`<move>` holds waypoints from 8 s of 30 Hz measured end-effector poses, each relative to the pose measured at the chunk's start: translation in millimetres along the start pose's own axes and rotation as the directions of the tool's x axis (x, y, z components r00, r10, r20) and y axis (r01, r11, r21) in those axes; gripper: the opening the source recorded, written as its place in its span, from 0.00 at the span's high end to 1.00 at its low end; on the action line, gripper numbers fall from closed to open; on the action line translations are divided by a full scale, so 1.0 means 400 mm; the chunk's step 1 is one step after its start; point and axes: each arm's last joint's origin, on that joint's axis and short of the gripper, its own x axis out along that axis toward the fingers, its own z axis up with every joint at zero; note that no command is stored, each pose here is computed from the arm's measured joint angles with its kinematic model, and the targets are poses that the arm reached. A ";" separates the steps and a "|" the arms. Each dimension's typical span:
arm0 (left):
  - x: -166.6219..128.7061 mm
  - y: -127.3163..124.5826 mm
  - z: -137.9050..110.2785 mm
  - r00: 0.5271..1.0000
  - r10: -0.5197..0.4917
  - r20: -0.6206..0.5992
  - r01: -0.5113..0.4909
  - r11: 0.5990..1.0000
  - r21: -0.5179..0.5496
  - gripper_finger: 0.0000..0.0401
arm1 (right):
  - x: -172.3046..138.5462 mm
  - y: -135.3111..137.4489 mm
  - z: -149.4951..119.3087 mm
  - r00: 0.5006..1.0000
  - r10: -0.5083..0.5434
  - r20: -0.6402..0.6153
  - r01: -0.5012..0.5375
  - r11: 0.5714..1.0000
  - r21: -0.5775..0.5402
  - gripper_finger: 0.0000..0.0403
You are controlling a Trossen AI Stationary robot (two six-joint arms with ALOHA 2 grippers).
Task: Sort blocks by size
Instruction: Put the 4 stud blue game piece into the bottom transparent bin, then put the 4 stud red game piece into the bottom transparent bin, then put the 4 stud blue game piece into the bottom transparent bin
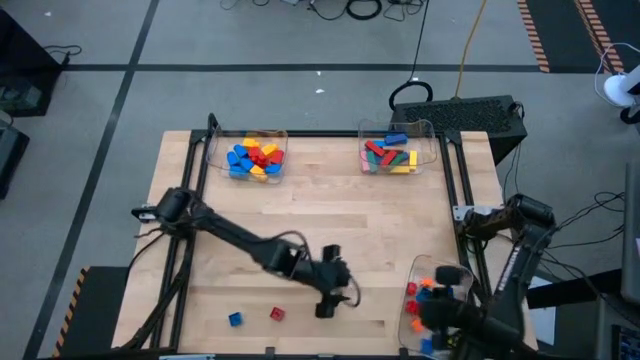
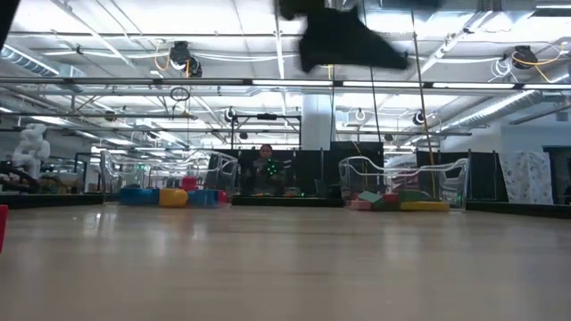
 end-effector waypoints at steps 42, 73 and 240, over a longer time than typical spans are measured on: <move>-0.130 -0.266 -0.349 0.804 0.184 -0.565 -0.067 0.973 0.222 0.31 | 0.124 0.053 -0.101 0.962 0.124 -0.241 -0.024 0.925 0.379 0.47; -0.032 -0.122 -0.247 0.924 -0.011 -0.382 0.051 0.994 0.095 0.65 | 0.156 0.060 0.008 0.973 0.087 0.214 -0.088 0.996 -0.005 0.47; -0.259 -0.294 -0.507 0.665 0.099 -0.741 -0.456 0.839 -0.297 0.62 | 0.098 -0.084 -0.057 0.947 -0.043 0.318 -0.124 0.865 0.486 0.59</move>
